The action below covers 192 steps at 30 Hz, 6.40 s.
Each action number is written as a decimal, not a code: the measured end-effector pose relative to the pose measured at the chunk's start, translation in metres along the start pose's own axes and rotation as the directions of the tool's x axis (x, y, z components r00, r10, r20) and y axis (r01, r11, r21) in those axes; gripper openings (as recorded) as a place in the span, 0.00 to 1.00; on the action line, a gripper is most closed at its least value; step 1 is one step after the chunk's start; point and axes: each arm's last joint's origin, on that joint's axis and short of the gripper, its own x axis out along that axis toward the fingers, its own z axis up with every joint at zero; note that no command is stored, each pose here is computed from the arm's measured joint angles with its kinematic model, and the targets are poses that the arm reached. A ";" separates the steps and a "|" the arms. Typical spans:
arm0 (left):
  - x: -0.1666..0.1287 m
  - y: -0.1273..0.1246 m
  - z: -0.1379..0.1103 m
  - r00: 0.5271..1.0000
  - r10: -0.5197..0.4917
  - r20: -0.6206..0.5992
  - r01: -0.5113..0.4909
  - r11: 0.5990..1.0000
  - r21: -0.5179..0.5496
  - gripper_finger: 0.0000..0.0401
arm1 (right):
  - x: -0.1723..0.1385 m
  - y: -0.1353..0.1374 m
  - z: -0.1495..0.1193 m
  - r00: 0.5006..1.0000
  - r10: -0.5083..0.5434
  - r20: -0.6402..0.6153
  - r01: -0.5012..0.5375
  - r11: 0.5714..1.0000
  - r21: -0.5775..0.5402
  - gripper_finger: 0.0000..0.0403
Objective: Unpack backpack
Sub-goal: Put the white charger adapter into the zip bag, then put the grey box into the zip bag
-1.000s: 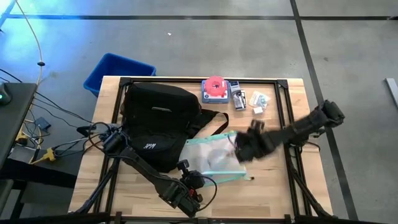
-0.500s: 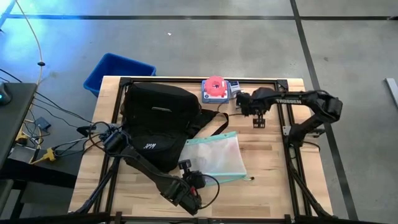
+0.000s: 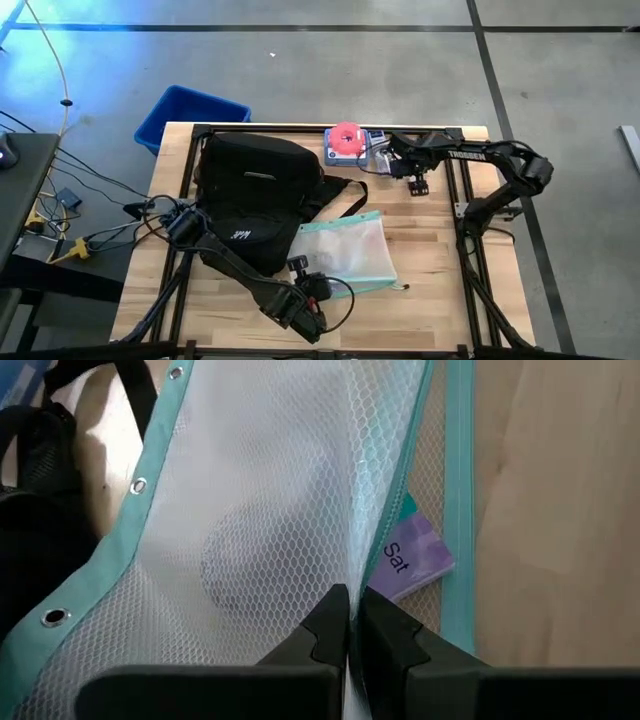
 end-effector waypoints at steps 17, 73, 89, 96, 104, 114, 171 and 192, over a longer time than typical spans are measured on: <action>0.001 -0.002 0.003 0.999 -0.038 0.008 0.038 0.998 -0.055 0.00 | 0.016 0.008 -0.003 1.000 -0.009 0.004 0.008 0.962 0.272 0.34; -0.004 -0.002 0.002 0.993 0.061 0.102 -0.048 0.991 -0.125 0.00 | -0.108 0.293 0.184 0.765 -0.243 0.596 0.131 0.965 0.225 0.75; -0.003 -0.001 0.003 0.991 0.073 0.108 -0.059 0.990 -0.128 0.00 | -0.082 0.355 0.150 0.841 0.162 0.516 -0.117 0.986 -0.119 0.52; -0.003 -0.003 0.004 0.993 0.046 0.105 -0.036 0.994 -0.099 0.00 | -0.060 0.316 0.181 0.740 0.077 0.668 -0.104 0.995 0.001 0.36; -0.002 -0.002 0.003 0.994 0.050 0.102 -0.040 0.994 -0.097 0.00 | -0.055 0.278 0.202 0.703 -0.059 0.709 -0.105 0.977 0.185 0.26; -0.003 -0.002 0.001 0.994 0.057 0.090 -0.048 0.993 -0.105 0.00 | -0.055 0.302 0.191 0.739 0.122 0.662 -0.170 0.985 0.008 0.24; -0.009 -0.006 -0.007 0.997 0.039 0.062 -0.034 0.995 -0.090 0.00 | -0.142 0.038 0.060 0.877 -0.290 0.382 -0.161 0.571 0.805 0.59; -0.011 -0.008 -0.008 0.997 0.036 0.063 -0.031 0.997 -0.070 0.00 | -0.002 -0.031 0.089 0.998 -0.033 0.046 -0.026 0.460 0.887 0.94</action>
